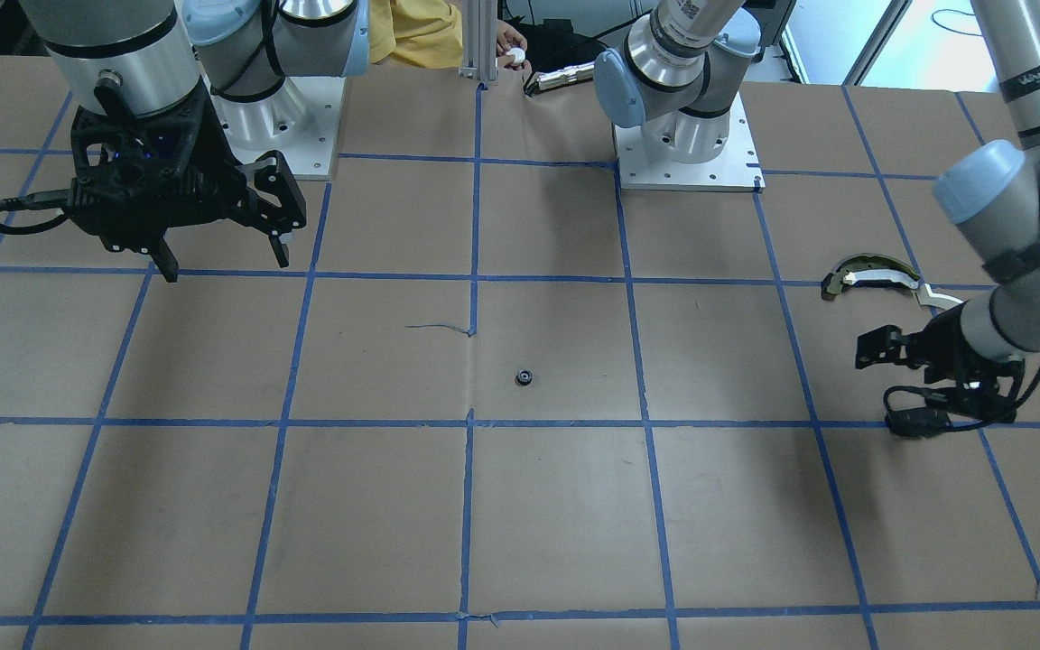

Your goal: Place bearing gear from tray to pile

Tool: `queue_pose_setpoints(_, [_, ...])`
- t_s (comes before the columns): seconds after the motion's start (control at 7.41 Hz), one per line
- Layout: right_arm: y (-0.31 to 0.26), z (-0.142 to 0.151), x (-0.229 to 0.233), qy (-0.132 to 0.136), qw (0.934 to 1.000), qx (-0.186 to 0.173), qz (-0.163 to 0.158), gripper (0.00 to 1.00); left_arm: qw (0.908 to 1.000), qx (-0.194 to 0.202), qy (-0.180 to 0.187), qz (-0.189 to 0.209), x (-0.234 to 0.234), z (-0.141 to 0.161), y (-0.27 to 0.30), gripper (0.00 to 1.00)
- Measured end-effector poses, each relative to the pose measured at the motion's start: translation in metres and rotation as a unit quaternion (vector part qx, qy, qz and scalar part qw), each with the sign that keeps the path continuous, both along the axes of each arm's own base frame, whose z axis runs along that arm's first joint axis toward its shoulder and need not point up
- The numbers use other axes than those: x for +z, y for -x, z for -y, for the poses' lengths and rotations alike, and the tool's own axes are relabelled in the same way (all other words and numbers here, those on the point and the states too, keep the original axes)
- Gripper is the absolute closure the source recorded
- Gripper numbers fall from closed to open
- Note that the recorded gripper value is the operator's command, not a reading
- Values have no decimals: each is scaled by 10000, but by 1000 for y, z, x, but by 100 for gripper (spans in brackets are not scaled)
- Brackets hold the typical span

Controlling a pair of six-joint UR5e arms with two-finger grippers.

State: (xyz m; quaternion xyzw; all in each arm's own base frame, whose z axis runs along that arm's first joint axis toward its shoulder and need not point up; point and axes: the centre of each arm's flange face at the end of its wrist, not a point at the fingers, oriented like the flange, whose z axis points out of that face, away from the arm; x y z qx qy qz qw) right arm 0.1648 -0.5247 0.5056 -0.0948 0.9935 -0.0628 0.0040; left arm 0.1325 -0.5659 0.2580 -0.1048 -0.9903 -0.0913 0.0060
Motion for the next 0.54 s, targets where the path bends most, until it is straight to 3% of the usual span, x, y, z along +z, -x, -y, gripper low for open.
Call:
queue_pose_setpoints(0.27, [1,5,-3,-69,10000,-8,15,0,9994,101,325,-1,13,28,142,0])
queue_pose_setpoints(0.54, [3,6,-5,-75,9999,101,-12,0,9980,133,620,59,9,24,257,0])
